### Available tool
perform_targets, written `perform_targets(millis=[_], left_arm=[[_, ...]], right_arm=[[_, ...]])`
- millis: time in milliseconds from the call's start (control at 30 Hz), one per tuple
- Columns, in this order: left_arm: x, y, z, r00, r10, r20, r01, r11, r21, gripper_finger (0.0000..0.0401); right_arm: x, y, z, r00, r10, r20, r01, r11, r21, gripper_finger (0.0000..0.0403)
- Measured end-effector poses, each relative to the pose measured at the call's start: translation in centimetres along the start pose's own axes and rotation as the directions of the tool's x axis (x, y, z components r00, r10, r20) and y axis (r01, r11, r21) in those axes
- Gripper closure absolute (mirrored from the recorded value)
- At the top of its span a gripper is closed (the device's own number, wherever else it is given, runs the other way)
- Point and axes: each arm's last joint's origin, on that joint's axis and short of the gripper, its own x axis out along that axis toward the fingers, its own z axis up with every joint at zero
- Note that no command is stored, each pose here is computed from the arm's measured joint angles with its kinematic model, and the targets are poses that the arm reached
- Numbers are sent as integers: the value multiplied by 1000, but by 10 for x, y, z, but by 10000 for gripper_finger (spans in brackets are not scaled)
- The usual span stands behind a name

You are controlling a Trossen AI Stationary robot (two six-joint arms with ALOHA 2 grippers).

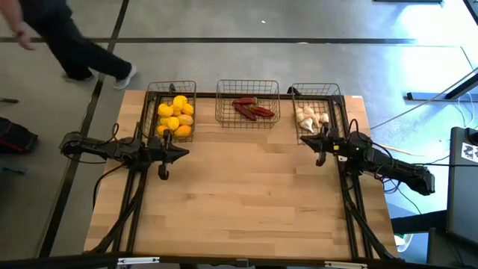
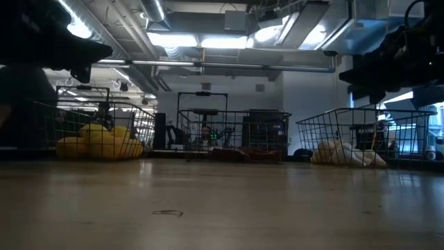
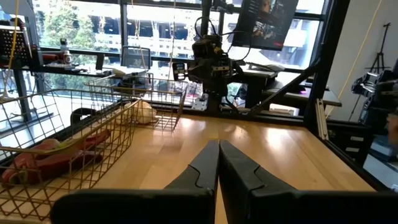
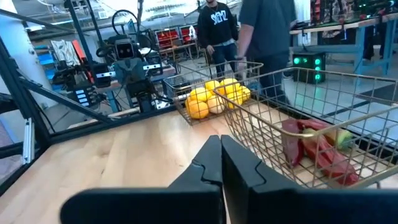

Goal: Sort produce into baskets
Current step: Return to Home Position

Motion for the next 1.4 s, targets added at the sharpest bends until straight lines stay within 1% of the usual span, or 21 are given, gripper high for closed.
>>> perform_targets(millis=[200, 367, 433, 567, 1400], left_arm=[[-1, 0, 1, 1000, -1, 12, 1, 1000, 17, 394], [-4, 0, 8, 996, -12, 85, 11, 1000, 12, 394], [-4, 0, 7, 997, -12, 78, 12, 1000, -6, 394], [-3, 1, -1, 1000, -6, 3, 7, 999, -32, 394], [-3, 1, -1, 1000, -5, -2, 5, 999, -36, 394]], right_arm=[[0, -1, -1, 1000, -27, -1, 27, 1000, 1, 400], [0, -1, -1, 1000, -28, -1, 28, 1000, 1, 400], [0, -1, -1, 1000, -28, -1, 28, 1000, 2, 400], [0, -1, -1, 1000, -28, -1, 28, 1000, 3, 400], [0, -1, -1, 1000, -28, -2, 28, 1000, 3, 400]])
